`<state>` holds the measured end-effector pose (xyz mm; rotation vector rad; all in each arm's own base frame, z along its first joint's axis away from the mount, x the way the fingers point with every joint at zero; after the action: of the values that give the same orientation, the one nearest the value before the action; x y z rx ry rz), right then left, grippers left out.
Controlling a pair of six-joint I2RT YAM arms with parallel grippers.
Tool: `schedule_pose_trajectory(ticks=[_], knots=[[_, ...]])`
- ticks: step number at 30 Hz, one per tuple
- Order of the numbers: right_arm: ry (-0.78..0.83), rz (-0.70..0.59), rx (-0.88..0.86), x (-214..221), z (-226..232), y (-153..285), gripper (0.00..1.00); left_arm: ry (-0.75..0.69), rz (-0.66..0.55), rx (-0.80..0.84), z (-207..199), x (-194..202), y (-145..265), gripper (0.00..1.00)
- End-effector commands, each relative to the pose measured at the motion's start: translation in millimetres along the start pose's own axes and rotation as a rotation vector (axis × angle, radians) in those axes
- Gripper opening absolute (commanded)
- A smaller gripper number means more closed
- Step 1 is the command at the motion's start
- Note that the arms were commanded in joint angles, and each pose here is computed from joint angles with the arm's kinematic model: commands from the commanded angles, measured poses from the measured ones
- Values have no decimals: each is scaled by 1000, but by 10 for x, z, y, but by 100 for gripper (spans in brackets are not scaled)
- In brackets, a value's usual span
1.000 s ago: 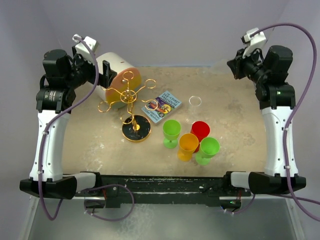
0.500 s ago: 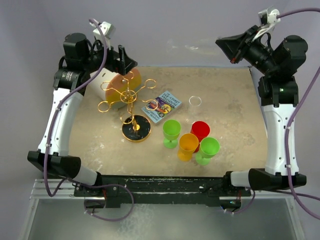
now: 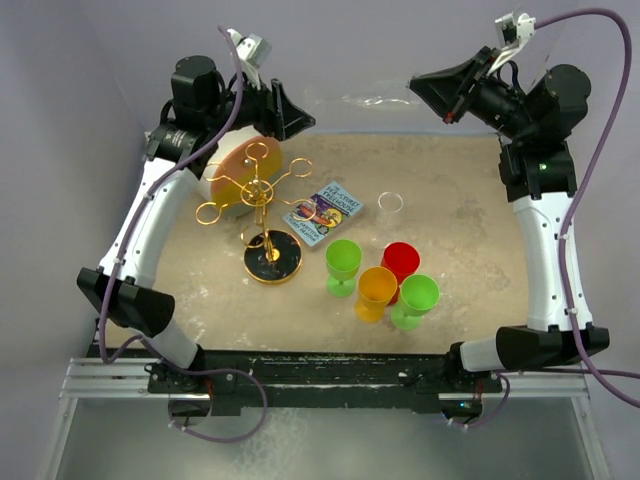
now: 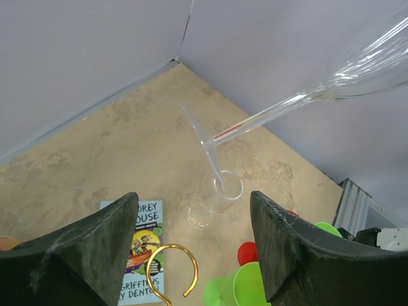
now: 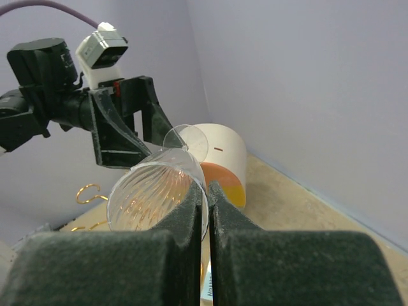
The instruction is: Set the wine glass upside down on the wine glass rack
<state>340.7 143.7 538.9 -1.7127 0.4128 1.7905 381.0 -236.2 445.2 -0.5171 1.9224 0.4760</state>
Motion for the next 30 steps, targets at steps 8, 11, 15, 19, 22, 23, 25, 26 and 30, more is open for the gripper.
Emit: schedule_pose_trajectory(ticks=[8,11,15,19,22,23,25,26,30], knots=[[52,-33,-68,-76,141,-34,0,-19,-71,87,-197,-250,-22,49],[57,-24,-61,-32,127,-39,0,-16,-68,94,-200,-240,-28,49],[62,-15,-50,12,102,-45,0,-16,-68,105,-216,-237,-26,45],[62,-8,-53,45,107,-47,0,-20,-71,107,-224,-242,-20,34],[64,-5,-53,60,115,-43,0,-25,-72,107,-226,-242,-16,25],[65,-5,-55,61,121,-44,0,-24,-73,108,-228,-244,-16,21],[67,-4,-56,72,127,-44,0,-25,-73,106,-225,-243,-15,12],[68,-3,-54,77,125,-40,0,-26,-75,106,-228,-252,-9,8],[78,3,-49,106,125,-19,7,-24,-82,75,-210,-265,22,0]])
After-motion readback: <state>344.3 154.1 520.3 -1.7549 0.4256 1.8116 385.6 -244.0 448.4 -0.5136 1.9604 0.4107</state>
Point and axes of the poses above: each gripper's point midway between its finger pads, its own y axis back along the fingers, its own z axis along the line the jaws close on, x = y × z, the point moved 2 cm from there along y, back along the fingers, and after that the axes turned 4 degrees about y, right-handed, at the moved point
